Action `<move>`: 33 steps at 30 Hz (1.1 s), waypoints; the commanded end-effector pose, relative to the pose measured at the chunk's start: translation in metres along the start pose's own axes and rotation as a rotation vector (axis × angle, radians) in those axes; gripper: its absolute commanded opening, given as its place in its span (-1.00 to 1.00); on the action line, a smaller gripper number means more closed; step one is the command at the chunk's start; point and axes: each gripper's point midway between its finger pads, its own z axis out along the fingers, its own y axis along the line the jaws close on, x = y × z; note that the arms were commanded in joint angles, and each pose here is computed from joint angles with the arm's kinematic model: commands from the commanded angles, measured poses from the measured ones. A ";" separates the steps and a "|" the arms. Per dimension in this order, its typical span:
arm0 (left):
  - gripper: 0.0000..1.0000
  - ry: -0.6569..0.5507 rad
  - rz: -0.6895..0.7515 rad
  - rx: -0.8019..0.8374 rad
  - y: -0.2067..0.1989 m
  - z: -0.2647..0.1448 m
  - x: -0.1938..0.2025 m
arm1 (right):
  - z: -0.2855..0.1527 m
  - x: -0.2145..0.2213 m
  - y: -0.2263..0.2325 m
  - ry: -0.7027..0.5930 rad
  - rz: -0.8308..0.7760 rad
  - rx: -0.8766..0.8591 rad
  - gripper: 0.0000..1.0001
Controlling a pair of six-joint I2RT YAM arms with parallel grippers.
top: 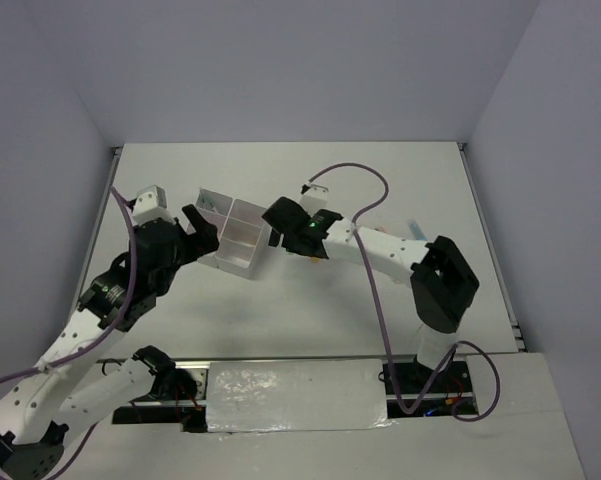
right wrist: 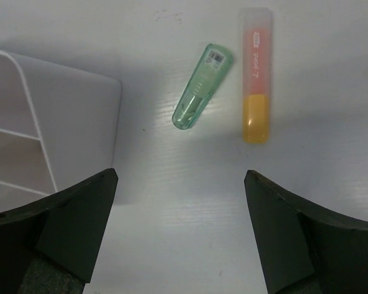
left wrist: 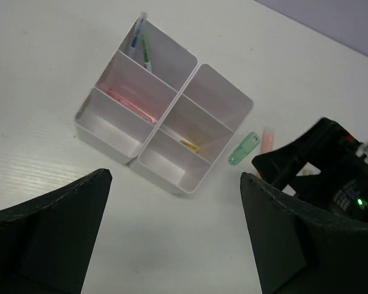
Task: Sort the stationery into containers
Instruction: Place the stationery in the storage box, then pick up the stationery from the center of the board.
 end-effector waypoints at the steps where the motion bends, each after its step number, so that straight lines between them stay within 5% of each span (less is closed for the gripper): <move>1: 0.99 0.035 0.142 0.045 0.007 -0.036 -0.013 | 0.009 0.009 -0.001 0.044 0.071 0.071 0.82; 6: 0.99 -0.046 0.256 0.008 0.034 -0.057 -0.030 | 0.026 0.016 0.002 0.038 0.146 0.082 0.62; 13: 0.99 -0.132 0.233 -0.044 0.057 -0.059 -0.030 | 0.056 0.011 -0.003 0.024 0.168 0.120 0.39; 33: 0.99 -0.032 0.274 -0.034 0.053 -0.037 -0.015 | 0.110 0.026 0.003 0.107 0.147 0.170 0.21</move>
